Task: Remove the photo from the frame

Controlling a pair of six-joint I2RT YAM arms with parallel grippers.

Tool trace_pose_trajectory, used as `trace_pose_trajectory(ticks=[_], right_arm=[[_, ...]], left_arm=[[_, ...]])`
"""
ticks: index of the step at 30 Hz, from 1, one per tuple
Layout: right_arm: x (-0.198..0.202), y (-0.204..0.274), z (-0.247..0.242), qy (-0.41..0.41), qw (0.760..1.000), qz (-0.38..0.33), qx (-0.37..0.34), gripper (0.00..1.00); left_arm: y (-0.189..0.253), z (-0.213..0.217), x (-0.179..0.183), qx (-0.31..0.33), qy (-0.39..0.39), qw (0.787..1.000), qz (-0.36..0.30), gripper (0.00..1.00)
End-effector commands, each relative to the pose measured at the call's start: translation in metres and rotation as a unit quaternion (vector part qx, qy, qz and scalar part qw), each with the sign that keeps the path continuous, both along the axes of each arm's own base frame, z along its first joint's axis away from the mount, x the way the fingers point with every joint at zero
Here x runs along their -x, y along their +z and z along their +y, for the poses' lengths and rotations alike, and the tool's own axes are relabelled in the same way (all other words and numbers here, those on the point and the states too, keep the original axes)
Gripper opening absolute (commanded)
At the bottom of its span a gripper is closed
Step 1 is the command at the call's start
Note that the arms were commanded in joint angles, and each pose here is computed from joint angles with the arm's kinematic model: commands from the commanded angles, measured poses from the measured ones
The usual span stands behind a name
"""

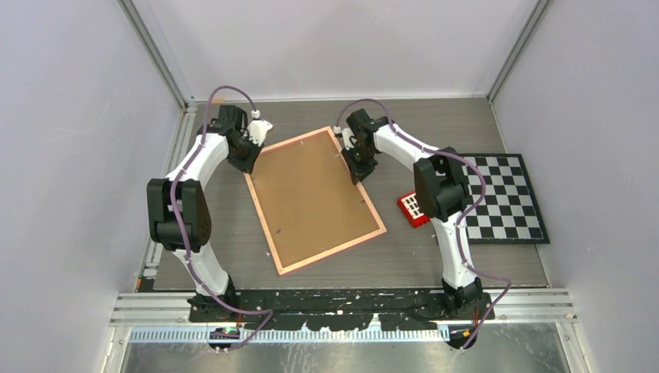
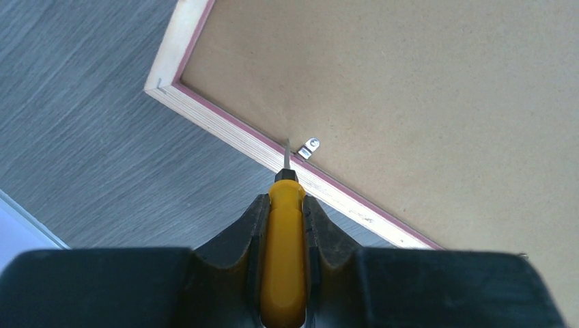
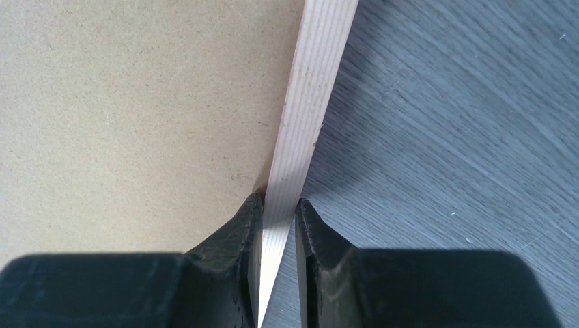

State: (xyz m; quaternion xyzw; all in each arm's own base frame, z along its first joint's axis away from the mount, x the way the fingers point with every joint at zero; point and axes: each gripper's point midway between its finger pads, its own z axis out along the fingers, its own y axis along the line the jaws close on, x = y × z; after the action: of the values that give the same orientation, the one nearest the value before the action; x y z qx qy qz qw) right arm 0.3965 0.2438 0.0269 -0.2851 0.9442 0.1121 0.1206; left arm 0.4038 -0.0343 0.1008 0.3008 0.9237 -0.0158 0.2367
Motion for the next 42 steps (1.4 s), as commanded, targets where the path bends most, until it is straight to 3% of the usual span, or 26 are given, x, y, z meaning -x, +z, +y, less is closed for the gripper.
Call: trace_pose_trajectory(ticks=[1, 12, 23, 34, 42], right_arm=[[-0.004, -0.019, -0.003, 0.002, 1.000, 0.002, 0.025, 0.00], [-0.006, -0.022, -0.002, -0.018, 1.000, 0.005, 0.021, 0.01], [-0.004, -0.019, -0.002, -0.025, 0.999, 0.004, 0.020, 0.01], [0.003, -0.019, -0.007, -0.030, 0.999, 0.007, 0.025, 0.01], [0.006, -0.019, -0.005, -0.030, 0.999, 0.011, 0.023, 0.00]], left_arm=[[0.001, -0.007, 0.022, 0.000, -0.031, 0.999, 0.017, 0.00], [-0.006, -0.032, 0.053, 0.035, -0.030, 0.997, 0.064, 0.00], [-0.021, -0.046, 0.053, 0.098, 0.104, 0.984, 0.107, 0.00], [-0.017, -0.054, 0.055, 0.183, 0.289, 0.932, 0.124, 0.00], [-0.017, -0.045, 0.052, 0.190, 0.408, 0.886, 0.112, 0.00]])
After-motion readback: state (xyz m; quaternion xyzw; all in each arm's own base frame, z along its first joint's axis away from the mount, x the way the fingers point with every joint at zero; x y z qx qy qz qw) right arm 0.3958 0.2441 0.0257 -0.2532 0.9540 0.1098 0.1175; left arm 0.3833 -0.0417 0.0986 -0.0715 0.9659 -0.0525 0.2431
